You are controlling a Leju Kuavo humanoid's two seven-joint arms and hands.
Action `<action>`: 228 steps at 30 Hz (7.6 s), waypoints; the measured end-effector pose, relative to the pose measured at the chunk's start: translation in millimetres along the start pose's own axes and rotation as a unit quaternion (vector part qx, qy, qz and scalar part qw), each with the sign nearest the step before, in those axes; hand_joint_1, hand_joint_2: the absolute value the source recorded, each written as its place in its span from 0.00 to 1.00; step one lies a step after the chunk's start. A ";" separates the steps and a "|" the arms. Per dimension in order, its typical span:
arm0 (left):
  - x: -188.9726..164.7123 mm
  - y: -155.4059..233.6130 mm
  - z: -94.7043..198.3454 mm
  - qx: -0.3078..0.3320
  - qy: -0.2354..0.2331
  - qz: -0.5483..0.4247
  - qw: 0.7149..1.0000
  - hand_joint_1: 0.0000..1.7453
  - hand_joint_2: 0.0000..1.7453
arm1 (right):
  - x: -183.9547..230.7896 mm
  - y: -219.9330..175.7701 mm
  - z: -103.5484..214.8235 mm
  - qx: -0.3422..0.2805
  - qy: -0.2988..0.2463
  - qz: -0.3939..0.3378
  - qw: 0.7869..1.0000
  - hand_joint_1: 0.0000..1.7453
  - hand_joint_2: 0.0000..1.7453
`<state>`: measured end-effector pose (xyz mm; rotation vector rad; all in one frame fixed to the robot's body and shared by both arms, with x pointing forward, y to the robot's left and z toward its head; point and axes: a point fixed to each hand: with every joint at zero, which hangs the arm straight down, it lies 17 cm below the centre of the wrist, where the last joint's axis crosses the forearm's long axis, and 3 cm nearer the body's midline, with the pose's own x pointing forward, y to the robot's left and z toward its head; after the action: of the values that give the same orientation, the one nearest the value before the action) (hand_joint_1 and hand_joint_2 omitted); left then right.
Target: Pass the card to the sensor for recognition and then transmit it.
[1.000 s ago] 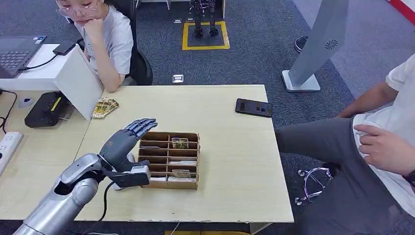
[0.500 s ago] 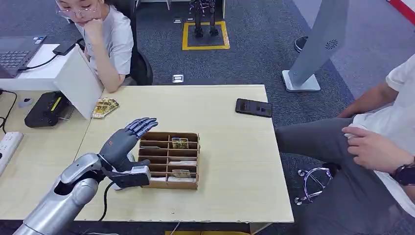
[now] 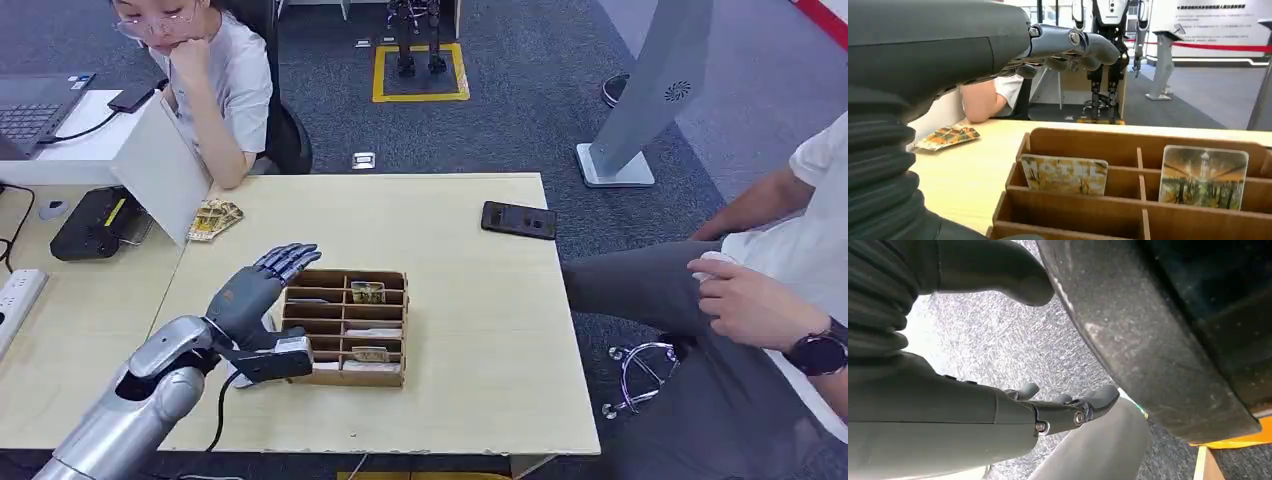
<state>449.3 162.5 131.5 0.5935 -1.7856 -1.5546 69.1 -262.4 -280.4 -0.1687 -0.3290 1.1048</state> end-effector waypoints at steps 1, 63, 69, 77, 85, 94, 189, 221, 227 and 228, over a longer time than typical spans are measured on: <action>-0.2 -1.0 -1.5 0.001 0.001 0.000 1.000 0.00 1.00 | 0.3 -0.2 -0.1 0.000 -0.001 0.001 1.000 0.00 1.00; -3.3 -12.1 -17.4 0.003 0.017 0.033 0.999 1.00 1.00 | 8.1 -1.6 -1.0 -0.002 -0.007 0.010 1.000 0.00 1.00; -3.3 -12.3 -17.2 0.003 0.018 0.034 0.999 1.00 1.00 | 8.6 -1.6 -1.0 -0.002 -0.008 0.011 1.000 0.00 1.00; -3.4 -11.8 -17.1 0.005 0.018 0.032 0.999 0.00 1.00 | 8.5 -1.5 -1.0 -0.001 -0.008 0.012 1.000 0.00 1.00; -3.0 -7.8 -16.7 0.020 0.018 0.025 0.999 0.00 1.00 | 8.5 -1.6 -1.0 -0.002 -0.008 0.012 1.000 0.00 1.00; -0.7 -6.8 -17.0 0.025 0.017 0.025 0.999 0.00 1.00 | 9.1 -1.3 -1.0 -0.002 -0.008 0.012 1.000 0.00 1.00; 165.0 -57.8 21.8 0.032 -0.119 0.003 0.992 0.00 1.00 | 8.0 -3.5 -1.7 -0.008 0.013 -0.024 1.000 0.00 1.00; 161.5 -79.4 -15.9 0.051 -0.047 0.058 0.996 0.00 1.00 | 8.9 -1.0 -1.3 -0.006 0.010 -0.017 1.000 0.00 1.00; 149.2 -74.2 -16.6 0.060 -0.032 0.054 0.996 0.00 1.00 | 8.3 -0.3 -1.1 -0.005 0.011 -0.018 1.000 0.00 1.00; 147.7 -73.3 -16.8 0.062 -0.030 0.054 0.996 0.00 1.00 | 8.2 -0.2 -1.0 -0.005 0.011 -0.018 1.000 0.00 1.00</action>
<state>357.2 31.1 89.9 0.5031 -1.9368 -1.4104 73.0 -255.1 -279.8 -0.1827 -0.3174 1.0650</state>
